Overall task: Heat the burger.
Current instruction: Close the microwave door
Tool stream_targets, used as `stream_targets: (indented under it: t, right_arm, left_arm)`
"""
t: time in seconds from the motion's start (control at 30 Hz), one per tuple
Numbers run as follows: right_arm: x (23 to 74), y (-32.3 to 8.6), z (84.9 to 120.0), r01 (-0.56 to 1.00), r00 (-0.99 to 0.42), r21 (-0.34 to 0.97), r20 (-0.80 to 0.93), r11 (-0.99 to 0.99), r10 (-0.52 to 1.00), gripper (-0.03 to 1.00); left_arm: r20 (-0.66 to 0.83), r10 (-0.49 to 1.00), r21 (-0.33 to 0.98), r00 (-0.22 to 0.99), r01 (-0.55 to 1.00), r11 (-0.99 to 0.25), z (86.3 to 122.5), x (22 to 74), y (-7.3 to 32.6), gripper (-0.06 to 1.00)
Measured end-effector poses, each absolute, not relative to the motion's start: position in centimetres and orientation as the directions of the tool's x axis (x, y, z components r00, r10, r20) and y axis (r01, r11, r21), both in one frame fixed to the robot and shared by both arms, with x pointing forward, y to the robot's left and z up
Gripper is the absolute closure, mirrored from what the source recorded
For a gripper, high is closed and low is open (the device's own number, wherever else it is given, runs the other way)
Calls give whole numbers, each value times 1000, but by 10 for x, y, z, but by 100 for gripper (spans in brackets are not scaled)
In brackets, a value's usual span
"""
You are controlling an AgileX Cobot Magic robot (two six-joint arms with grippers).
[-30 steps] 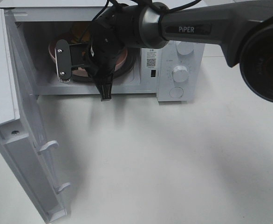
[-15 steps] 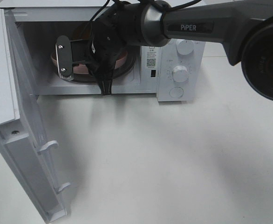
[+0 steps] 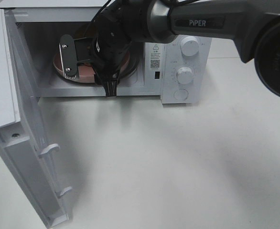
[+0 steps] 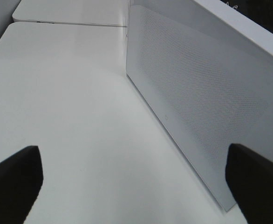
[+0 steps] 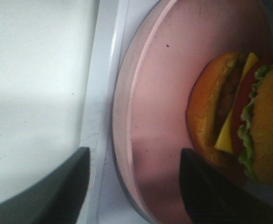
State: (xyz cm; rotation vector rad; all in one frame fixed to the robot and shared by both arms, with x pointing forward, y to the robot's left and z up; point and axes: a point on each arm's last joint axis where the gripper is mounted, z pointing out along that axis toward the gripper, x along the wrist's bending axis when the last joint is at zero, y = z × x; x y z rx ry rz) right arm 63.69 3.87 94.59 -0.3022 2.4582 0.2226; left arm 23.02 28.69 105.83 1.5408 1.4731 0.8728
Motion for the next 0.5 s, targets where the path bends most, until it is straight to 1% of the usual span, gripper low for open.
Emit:
stream_targets:
  t: [0.03,0.1,0.2,0.23,0.27,0.5]
  right_arm:
    - [637,39,946,-270,-767,85,-622,959,-161,41]
    - [633,36,950,-255,-775,95,-615,962,-145,31]
    - [632,35,950,-253,-776,94,-613,963,-144,29]
    - [629,35,952,-254,-776,98,-614,962,-143,25]
    - [627,36,954,-262,-771,103,-620,960,-144,23]
    - [617,35,963,-285,-758,112,-634,952,-153,21]
  left_arm:
    - [-52,996,902,78,432,14,1058,230,287,-4]
    - [-52,996,902,78,432,14,1058,230,287,-4]
    - [-52,996,902,78,432,14,1058,230,287,-4]
    - [-52,996,902,78,432,14,1058,230,287,-4]
    - [-52,996,902,78,432,14,1058,230,287,-4]
    - [-52,996,902,78,432,14,1058,230,287,-4]
